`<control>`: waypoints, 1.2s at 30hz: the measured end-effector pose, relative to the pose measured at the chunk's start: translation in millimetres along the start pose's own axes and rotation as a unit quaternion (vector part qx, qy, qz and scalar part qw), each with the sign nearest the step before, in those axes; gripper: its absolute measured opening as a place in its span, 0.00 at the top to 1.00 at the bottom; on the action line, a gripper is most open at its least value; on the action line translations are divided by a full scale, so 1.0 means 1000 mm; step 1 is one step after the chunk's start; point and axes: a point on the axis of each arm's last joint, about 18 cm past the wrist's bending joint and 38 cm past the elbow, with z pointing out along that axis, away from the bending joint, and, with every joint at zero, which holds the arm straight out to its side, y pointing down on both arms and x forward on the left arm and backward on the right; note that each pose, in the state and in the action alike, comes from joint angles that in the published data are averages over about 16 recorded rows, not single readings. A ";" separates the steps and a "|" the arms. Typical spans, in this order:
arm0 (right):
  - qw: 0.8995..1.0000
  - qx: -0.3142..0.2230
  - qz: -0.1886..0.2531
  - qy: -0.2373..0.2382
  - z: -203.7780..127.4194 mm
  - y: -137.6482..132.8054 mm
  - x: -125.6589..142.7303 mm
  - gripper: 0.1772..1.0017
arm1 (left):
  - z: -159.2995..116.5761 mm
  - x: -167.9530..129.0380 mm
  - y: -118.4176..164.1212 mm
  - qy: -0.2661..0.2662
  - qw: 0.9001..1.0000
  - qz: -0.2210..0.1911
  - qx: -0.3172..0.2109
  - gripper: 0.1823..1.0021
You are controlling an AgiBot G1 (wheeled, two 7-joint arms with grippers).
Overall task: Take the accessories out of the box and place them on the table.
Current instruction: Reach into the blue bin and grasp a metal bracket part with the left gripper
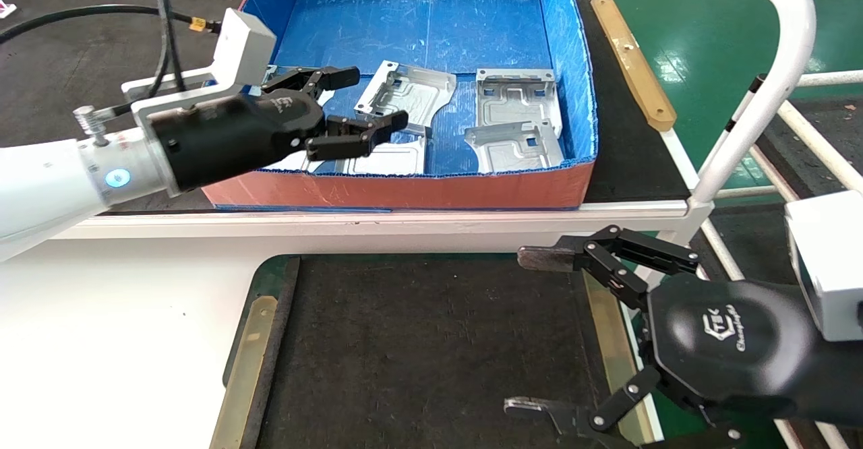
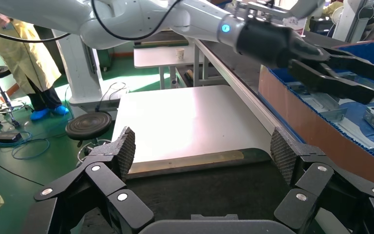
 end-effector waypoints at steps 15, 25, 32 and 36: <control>1.000 0.000 0.000 0.000 0.000 0.000 0.000 0.00 | 0.040 -0.024 0.016 -0.072 0.996 -0.025 -0.036 0.00; 1.000 0.000 0.000 0.000 0.000 0.000 0.000 0.00 | 0.043 -0.038 0.030 -0.110 0.992 -0.026 -0.059 0.00; 1.000 0.000 0.000 0.000 0.000 0.000 0.000 0.00 | 0.044 -0.045 0.039 -0.124 0.989 -0.027 -0.073 0.00; 1.000 0.000 0.000 0.000 0.000 0.000 0.000 0.00 | 0.045 -0.046 0.042 -0.128 0.988 -0.029 -0.080 0.00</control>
